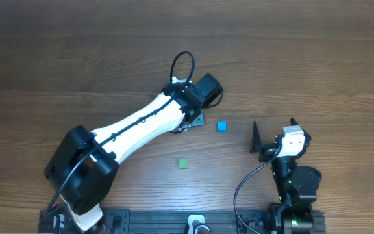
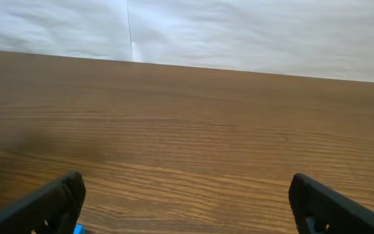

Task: Stack Cubes

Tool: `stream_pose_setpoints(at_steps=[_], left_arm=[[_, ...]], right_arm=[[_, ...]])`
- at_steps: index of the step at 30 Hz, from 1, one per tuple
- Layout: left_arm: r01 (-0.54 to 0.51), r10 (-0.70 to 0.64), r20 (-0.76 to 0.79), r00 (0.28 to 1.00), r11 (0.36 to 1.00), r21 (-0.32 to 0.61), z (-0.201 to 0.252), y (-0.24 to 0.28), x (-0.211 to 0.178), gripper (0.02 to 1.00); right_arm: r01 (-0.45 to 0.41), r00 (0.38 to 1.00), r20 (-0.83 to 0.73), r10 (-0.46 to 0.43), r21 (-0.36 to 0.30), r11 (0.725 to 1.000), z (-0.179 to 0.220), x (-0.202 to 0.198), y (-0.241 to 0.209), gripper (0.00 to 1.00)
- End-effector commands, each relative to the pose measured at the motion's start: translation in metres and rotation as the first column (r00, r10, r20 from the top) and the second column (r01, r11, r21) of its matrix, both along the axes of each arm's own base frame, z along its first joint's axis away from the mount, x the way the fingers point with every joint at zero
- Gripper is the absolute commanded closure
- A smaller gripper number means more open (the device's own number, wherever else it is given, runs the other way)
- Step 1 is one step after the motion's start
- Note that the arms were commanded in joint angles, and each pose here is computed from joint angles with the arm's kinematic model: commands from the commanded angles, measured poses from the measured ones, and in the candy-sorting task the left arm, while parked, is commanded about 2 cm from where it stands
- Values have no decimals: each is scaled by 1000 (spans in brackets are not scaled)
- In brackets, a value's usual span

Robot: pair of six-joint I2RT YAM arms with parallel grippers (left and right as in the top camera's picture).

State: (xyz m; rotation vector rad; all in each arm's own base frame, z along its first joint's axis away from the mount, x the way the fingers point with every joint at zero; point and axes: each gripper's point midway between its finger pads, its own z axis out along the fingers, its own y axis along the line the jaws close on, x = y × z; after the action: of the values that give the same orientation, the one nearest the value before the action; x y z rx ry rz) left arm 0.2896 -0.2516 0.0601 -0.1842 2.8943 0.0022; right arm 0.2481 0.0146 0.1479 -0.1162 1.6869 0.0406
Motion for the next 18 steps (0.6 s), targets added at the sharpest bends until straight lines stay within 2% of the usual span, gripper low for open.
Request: stream_pose_setpoints(at_steps=[1,10,14,18], left_arm=[[-14,14,-26,1000,1000,10,-7,3,-3,917],[-14,14,-26,1000,1000,10,-7,3,-3,895],[-14,14,-25,1000,1000,10,-7,3,-3,779],[-14,14,-20,1000,1000,4,-7,2,-2,724]], right_arm=[[-2,1000,-2,2,-6,1000,-2,0,1,7],[-2,1000,-2,2,-6,1000,-2,0,1,9],[-2,1000,-2,2,-6,1000,-2,0,1,7],[-2,1000,-2,2,-6,1000,-2,0,1,7]])
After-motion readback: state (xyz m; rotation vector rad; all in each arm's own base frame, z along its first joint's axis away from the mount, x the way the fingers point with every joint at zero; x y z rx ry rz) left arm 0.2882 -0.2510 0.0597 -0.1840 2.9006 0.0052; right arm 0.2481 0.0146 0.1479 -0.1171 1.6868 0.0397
